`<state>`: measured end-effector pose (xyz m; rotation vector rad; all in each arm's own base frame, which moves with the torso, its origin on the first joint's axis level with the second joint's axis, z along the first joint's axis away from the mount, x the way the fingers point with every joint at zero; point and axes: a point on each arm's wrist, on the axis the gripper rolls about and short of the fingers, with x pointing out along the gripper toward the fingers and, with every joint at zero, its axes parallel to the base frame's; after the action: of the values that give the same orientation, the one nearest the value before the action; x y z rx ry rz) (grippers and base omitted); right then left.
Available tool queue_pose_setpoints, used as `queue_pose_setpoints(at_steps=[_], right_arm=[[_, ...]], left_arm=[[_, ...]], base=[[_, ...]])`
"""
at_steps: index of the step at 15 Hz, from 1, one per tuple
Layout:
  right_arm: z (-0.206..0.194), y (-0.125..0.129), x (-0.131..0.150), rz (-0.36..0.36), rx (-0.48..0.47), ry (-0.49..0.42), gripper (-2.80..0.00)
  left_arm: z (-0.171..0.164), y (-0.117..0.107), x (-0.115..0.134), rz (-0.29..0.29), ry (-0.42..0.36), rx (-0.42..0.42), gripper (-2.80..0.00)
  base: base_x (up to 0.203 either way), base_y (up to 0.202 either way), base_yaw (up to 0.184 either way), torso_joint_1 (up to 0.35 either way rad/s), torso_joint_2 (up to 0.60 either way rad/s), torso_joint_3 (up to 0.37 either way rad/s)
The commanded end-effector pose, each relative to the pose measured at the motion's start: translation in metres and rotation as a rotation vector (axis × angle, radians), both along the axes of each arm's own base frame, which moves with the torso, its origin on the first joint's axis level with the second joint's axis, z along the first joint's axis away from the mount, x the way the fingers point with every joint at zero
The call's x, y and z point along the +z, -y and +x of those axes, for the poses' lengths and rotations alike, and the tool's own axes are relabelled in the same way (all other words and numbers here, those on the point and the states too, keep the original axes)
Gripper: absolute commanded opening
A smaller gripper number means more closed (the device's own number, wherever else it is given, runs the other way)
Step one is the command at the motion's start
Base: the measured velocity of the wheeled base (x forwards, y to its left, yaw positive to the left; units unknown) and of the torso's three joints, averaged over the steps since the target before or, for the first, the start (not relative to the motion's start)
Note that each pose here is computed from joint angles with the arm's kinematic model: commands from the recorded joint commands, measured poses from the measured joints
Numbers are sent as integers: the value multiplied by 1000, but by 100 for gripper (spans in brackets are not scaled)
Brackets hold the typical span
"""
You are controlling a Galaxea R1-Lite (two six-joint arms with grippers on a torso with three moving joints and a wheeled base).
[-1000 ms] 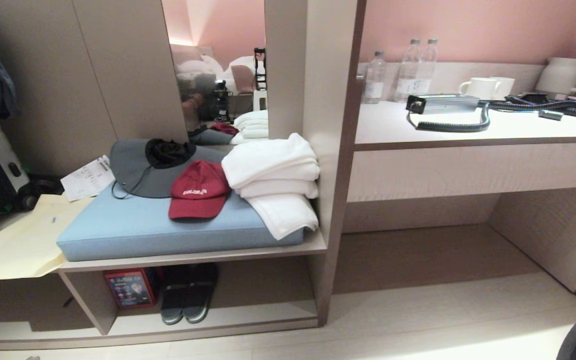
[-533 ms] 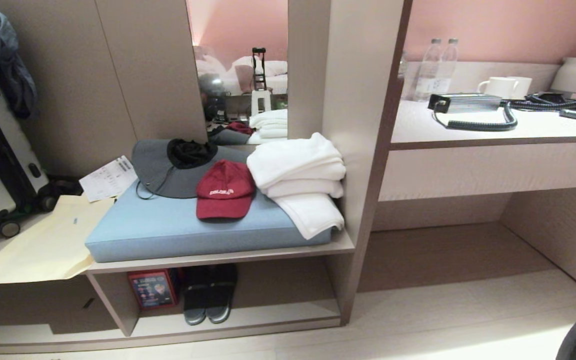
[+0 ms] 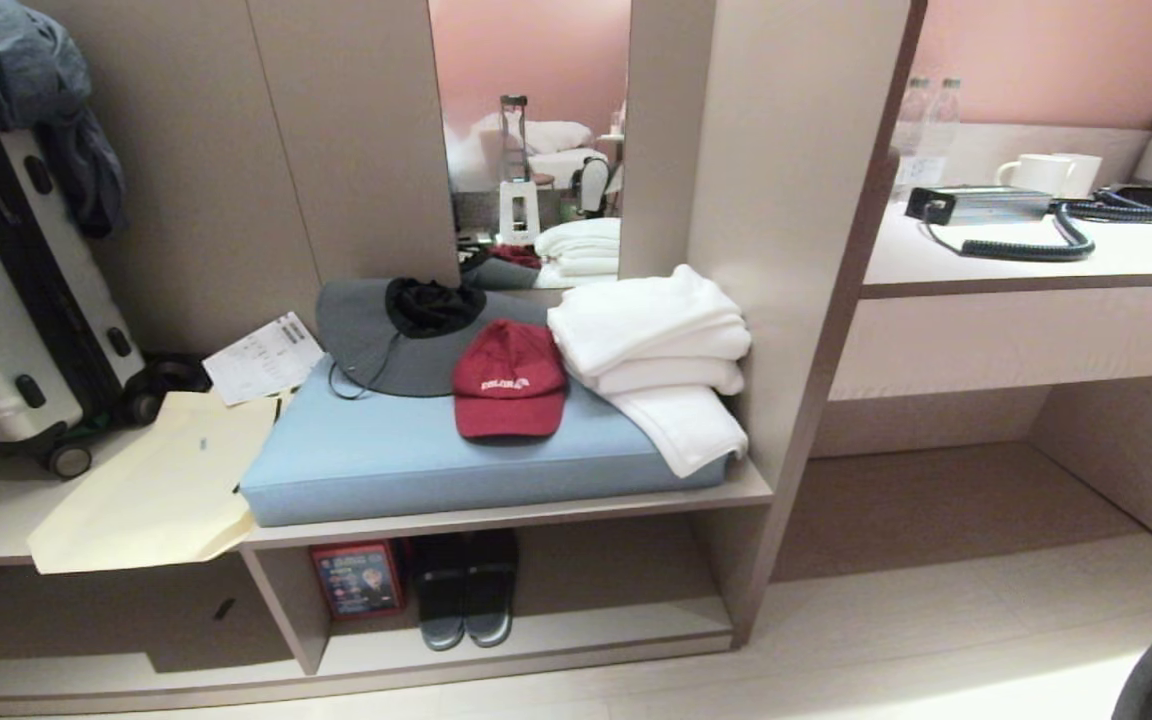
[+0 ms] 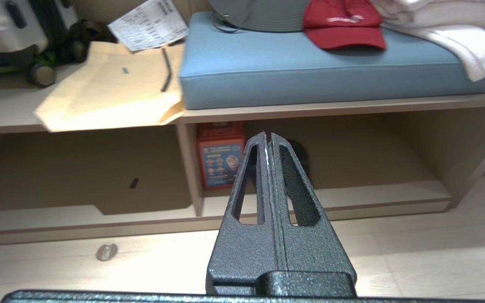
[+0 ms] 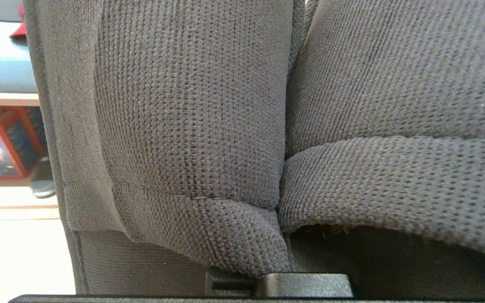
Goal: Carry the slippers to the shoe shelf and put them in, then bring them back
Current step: Place the slippers into the shoe cabinet
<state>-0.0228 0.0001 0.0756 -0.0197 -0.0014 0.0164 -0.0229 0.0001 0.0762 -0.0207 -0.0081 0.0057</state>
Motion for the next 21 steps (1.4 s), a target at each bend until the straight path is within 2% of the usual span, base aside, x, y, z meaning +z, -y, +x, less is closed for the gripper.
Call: queue_pose_setpoints(at_steps=[1,6,10,14,21], right_arm=[[0,0,0,0,0,-1,-280],[0,0,0,0,0,0,-280],[0,0,0,0,0,-1,-280],[0,0,0,0,0,-1,-280],[0,0,0,0,0,-1,-280]], left_arm=[[0,0,0,-1,0,2,-280],[0,0,0,5,0,2,-280],[0,0,0,2,0,0,-280],[0,0,0,7,1,1,-280],[0,0,0,7,1,1,-280]], base=[[0,192,2,4,5,4],[0,163,-1,5,2,3],[-22,1,2,2,1,1],[-172,1,2,1,1,3],[0,0,0,0,0,0]])
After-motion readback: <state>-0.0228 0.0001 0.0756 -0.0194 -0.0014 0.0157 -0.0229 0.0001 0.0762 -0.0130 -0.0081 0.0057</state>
